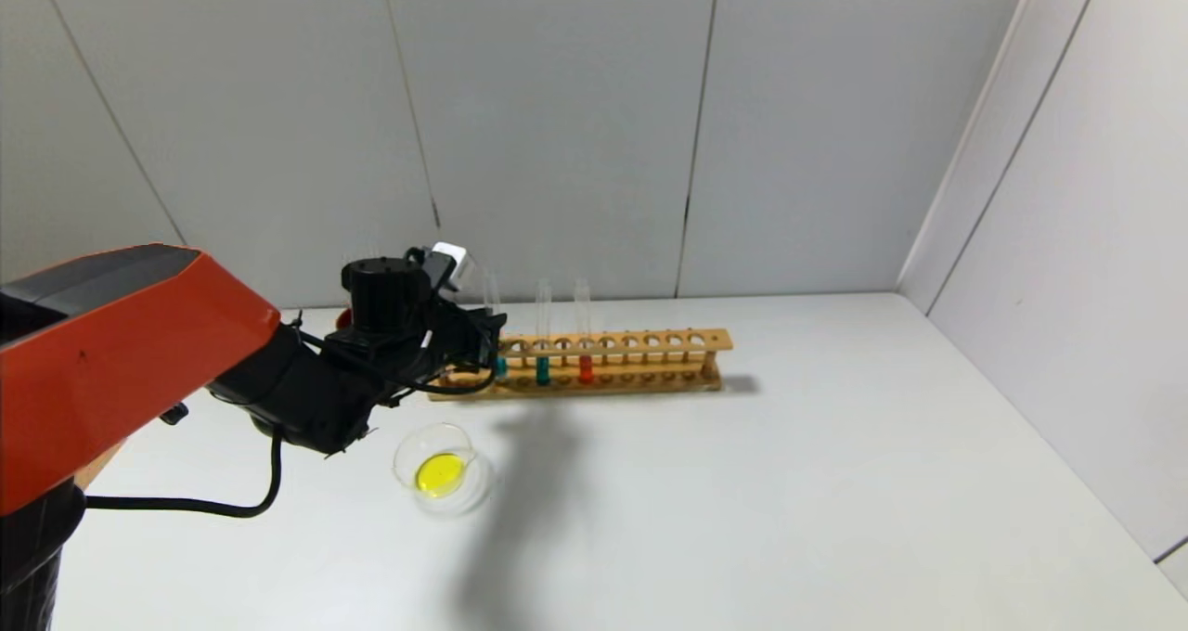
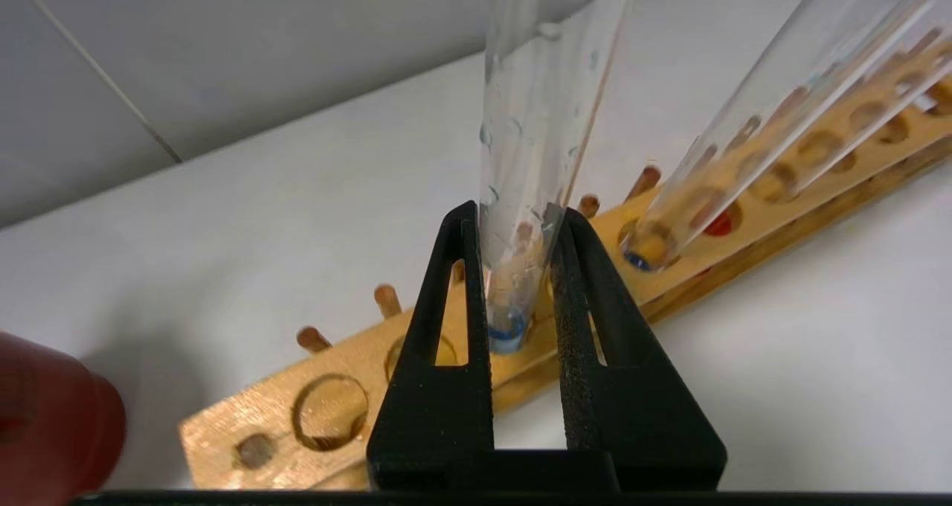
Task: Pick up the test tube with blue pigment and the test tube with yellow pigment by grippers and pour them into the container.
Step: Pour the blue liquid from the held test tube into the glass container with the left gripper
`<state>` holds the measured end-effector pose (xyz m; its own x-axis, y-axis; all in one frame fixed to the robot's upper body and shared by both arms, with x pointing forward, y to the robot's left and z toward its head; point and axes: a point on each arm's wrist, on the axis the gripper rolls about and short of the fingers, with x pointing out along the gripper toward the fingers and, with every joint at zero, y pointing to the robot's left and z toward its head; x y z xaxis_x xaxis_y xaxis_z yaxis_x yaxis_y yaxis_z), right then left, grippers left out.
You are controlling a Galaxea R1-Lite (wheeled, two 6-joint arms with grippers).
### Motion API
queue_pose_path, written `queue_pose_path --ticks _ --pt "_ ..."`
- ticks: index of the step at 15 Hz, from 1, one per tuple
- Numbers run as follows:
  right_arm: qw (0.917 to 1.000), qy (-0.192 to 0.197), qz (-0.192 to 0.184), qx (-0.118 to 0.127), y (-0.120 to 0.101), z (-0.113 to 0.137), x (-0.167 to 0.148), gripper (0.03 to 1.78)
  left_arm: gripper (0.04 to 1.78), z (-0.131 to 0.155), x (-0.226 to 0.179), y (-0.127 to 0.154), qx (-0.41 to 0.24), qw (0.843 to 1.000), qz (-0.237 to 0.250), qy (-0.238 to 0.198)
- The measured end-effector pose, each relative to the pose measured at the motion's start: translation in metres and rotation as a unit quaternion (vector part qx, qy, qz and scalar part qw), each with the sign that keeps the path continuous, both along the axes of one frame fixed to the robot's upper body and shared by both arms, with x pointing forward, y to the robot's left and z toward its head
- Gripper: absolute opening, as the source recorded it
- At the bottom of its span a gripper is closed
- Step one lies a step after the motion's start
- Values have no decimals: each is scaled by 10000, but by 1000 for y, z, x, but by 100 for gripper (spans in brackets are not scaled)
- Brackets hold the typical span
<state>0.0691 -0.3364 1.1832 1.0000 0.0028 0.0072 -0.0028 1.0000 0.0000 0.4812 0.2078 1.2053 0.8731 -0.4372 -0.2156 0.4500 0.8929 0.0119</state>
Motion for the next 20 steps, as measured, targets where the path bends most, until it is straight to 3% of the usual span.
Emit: queue_pose_path --ticks 5,13,20 --pt "10000 0 0 0 0 0 0 175 30 57 -20 6 9 9998 3 -179" --pt "10000 0 -2 0 0 0 0 175 30 143 -65 30 302 9916 112 -1255" --pt "10000 0 0 0 0 0 0 175 30 175 -114 54 900 9873 177 -1294"
